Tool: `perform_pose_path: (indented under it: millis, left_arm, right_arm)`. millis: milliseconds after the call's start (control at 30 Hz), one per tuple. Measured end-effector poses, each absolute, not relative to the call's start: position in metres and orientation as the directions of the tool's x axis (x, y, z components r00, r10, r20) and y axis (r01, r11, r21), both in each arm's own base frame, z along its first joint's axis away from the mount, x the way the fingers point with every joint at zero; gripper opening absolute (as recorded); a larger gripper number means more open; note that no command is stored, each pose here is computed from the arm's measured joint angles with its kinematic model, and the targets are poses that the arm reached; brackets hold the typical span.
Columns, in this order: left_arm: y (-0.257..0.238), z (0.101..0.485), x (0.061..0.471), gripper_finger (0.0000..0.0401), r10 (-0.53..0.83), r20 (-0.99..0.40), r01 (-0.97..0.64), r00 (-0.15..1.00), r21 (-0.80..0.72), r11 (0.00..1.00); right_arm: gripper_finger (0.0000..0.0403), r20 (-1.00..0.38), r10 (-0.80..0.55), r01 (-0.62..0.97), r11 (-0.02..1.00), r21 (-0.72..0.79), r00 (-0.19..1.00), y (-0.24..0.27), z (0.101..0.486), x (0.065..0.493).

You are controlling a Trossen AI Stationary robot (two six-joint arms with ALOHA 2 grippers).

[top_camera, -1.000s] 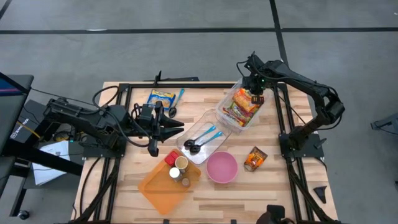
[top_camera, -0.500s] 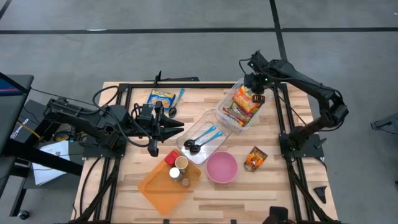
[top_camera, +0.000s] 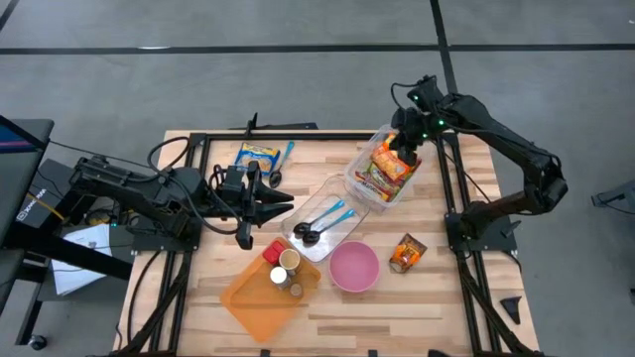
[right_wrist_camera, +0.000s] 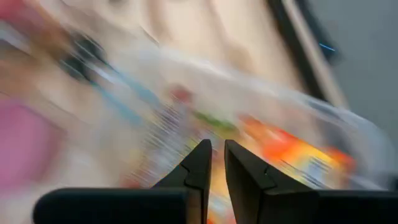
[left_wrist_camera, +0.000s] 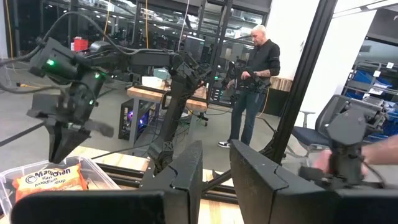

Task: Pick & Place Food Item
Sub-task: Put the blue spoon into the transparent bin

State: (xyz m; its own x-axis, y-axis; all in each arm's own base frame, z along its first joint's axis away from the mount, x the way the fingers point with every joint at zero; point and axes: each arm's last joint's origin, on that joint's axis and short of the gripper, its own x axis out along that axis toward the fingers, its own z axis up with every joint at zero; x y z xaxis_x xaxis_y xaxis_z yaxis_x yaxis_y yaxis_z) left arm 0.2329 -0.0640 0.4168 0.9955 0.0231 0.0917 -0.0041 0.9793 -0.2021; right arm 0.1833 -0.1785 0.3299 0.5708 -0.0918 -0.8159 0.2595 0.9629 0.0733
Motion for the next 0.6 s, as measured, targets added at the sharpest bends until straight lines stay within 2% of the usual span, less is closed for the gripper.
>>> perform_pose_path:
  millis: [133,233,467,600]
  left_arm:
    - [-0.064,0.417,0.233,0.0076,0.023,0.091,-0.004,0.996,-0.202,0.979]
    - [-0.064,0.417,0.233,0.0076,0.023,0.091,-0.004,0.996,-0.201,0.979]
    - [-0.062,0.417,0.233,0.0076,0.032,0.091,-0.014,0.995,-0.185,0.983]
    - [-0.06,0.417,0.234,0.0076,0.042,0.091,-0.025,0.995,-0.177,0.984]
  right_arm:
    - [0.0042,-0.659,0.107,0.168,0.925,0.34,0.745,-0.165,0.342,0.193]
    - [0.0042,-0.533,0.267,0.016,0.885,0.466,0.803,-0.148,0.352,0.204]
    - [0.0042,-0.446,0.473,-0.225,0.835,0.502,0.76,-0.086,0.372,0.223]
    - [0.0042,-0.447,0.468,-0.225,0.839,0.495,0.762,-0.054,0.381,0.231]
